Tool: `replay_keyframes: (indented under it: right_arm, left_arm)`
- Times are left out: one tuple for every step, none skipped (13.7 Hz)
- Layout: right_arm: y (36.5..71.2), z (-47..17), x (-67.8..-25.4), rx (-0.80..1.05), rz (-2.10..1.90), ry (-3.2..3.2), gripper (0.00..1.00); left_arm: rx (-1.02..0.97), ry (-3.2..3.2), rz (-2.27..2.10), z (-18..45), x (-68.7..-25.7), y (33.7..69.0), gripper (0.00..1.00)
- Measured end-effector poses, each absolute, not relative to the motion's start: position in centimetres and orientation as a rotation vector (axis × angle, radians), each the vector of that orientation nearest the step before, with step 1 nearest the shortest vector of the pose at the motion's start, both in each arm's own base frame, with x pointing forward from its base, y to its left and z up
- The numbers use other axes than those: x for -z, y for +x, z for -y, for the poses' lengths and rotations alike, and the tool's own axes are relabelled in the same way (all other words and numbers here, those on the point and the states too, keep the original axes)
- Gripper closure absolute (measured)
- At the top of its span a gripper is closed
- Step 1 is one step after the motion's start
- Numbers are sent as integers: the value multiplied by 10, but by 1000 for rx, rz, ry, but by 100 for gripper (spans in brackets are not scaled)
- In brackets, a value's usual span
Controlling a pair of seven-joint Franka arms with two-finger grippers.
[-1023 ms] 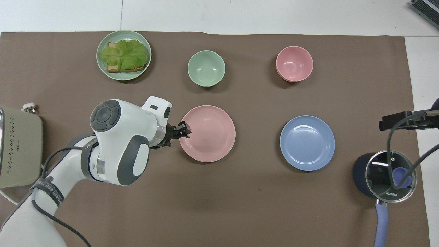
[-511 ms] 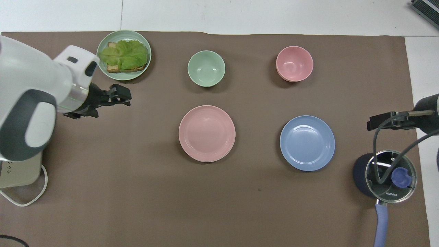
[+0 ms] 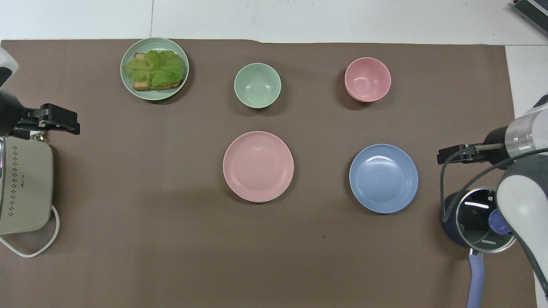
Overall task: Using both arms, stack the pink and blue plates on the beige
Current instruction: 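Retract the left gripper while the right gripper reaches the blue plate, then grasp the rim of the blue plate with the right gripper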
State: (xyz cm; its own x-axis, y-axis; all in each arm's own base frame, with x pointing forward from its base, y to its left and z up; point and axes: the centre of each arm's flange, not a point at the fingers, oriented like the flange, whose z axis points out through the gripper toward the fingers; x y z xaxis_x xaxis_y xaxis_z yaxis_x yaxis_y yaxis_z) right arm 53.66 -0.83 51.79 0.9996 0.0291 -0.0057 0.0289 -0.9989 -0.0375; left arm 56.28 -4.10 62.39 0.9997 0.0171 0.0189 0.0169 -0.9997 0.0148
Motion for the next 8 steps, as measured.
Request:
replay_keyframes:
  right_arm:
    - [536, 8, -507, -6, 57, -3104, 0]
    - [535, 7, -497, -9, 65, -3104, 0]
    - [534, 6, -488, -22, 69, -3104, 0]
    - [534, 6, -480, -34, 71, -3104, 0]
    - [533, 6, -472, -48, 76, -3104, 0]
    - [532, 6, -463, -57, 93, -3103, 0]
    - [531, 6, -455, -59, 115, -3102, 0]
    - [529, 7, -444, -54, 142, -3101, 0]
  left_arm:
    - [-56, 3127, -9, 39, -636, 556, 0]
    - [-85, 3127, -1, 39, -647, 549, 0]
    - [-103, 3127, 2, 39, -656, 543, 0]
    - [-113, 3127, 2, 39, -661, 539, 0]
    - [-116, 3127, 2, 39, -663, 538, 0]
    - [-114, 3127, 1, 39, -662, 538, 0]
    - [-112, 3128, 1, 39, -662, 538, 0]
    - [-110, 3128, 2, 39, -661, 538, 0]
